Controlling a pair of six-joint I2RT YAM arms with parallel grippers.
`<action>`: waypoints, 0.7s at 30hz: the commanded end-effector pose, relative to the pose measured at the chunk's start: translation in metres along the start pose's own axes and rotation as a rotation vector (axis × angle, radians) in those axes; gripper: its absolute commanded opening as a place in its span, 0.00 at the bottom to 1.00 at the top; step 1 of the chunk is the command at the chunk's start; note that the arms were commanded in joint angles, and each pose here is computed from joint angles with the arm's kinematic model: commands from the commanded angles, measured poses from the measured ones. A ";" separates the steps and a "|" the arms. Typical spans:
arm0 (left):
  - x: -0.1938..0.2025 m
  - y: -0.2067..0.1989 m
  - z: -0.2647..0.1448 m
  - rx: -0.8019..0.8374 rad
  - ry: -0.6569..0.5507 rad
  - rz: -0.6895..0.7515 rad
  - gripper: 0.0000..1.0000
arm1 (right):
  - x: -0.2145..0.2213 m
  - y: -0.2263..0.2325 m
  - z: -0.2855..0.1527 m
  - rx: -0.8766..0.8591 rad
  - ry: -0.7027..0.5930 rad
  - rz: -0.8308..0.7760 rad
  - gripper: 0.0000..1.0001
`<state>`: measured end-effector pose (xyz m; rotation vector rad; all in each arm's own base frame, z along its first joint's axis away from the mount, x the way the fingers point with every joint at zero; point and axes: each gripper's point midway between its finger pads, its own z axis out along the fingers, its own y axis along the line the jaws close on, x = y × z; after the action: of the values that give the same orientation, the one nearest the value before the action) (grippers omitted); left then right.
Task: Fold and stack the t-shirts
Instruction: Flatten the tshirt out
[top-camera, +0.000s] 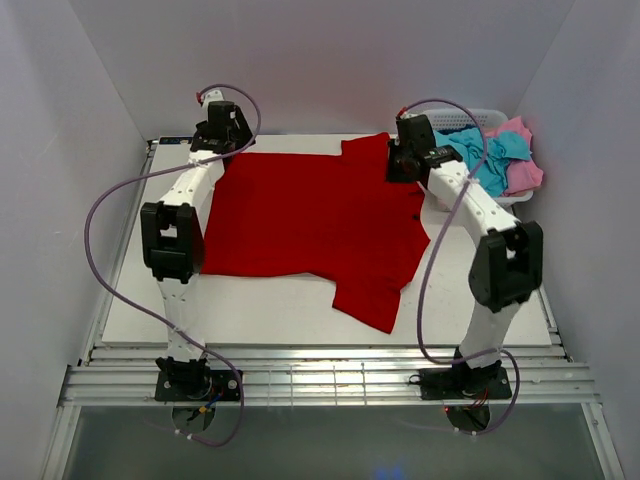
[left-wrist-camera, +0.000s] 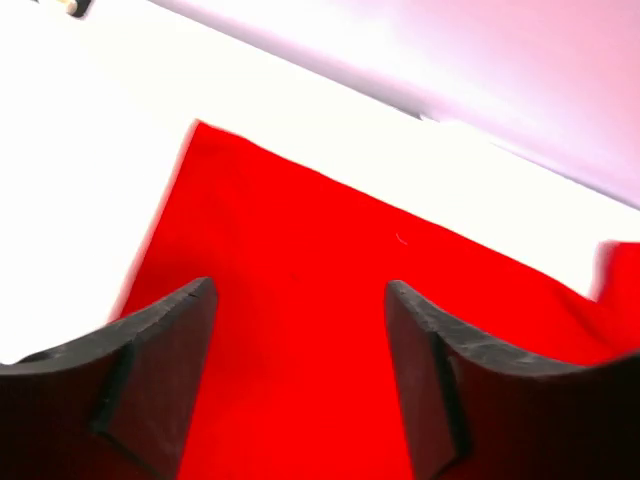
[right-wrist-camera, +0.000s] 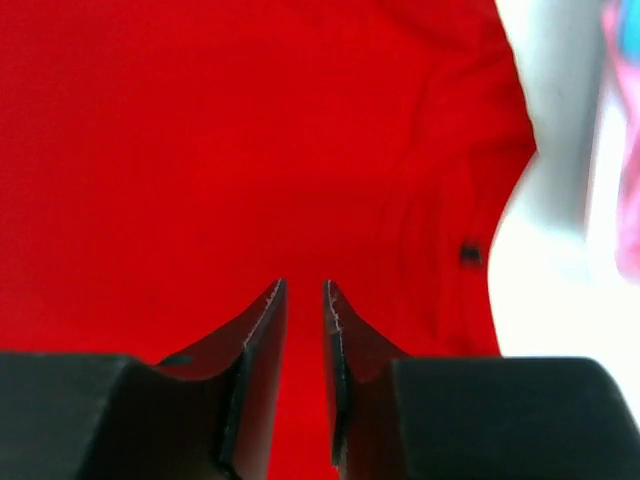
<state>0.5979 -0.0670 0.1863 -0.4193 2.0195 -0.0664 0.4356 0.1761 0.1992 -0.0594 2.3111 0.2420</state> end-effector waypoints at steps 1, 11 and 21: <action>0.010 0.029 0.031 -0.062 0.058 0.084 0.82 | -0.020 -0.001 0.061 -0.078 0.041 -0.044 0.29; 0.022 0.046 0.102 -0.073 0.026 0.208 0.83 | -0.068 -0.049 0.183 -0.161 -0.027 0.048 0.61; 0.005 0.047 0.114 -0.076 -0.100 0.232 0.81 | -0.091 -0.077 0.201 -0.141 -0.133 0.037 0.67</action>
<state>0.6678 -0.0136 0.0591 -0.2346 2.1118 0.1664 0.6357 0.1230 0.0978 -0.0038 2.2608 0.4038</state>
